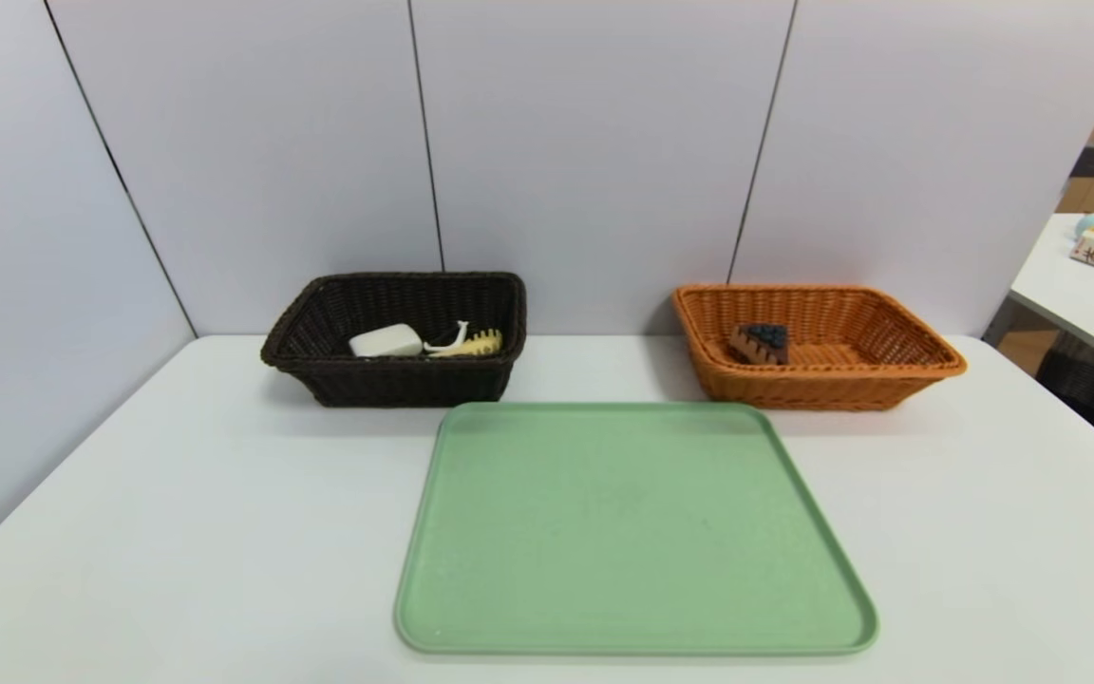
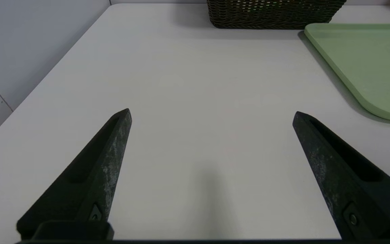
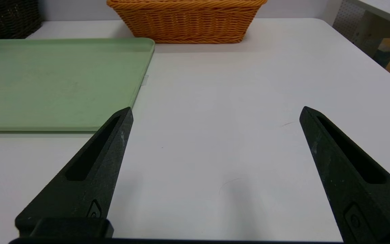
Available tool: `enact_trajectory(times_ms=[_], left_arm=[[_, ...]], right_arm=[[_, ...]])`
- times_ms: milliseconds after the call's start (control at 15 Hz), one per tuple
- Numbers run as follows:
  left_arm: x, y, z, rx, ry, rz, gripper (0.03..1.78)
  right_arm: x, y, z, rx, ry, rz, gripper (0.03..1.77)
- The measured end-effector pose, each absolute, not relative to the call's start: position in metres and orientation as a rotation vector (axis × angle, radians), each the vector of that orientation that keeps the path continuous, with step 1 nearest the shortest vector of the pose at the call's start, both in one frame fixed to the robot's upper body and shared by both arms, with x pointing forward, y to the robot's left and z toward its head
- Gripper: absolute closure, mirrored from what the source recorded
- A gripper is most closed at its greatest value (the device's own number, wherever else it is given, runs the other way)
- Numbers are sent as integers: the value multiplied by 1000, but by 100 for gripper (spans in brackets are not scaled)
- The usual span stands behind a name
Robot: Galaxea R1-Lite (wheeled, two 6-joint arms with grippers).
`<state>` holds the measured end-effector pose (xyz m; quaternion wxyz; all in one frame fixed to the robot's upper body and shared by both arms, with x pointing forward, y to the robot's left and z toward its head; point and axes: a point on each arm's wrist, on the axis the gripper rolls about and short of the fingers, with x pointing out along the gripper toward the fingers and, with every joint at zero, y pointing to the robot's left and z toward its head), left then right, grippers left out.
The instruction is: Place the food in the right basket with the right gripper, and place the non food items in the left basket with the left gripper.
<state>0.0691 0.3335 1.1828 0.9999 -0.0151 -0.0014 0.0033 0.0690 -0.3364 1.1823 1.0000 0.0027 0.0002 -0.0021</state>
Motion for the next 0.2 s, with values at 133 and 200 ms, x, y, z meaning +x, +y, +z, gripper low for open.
enact_trajectory(times_ms=[133,200], left_arm=[[69,333,1183,-20,-9,7,12],[69,333,1183,-18,-9,7,12]], right_arm=[[69,-336,1182,5,0,-4,10],[69,-336,1182,5,0,-5,10]])
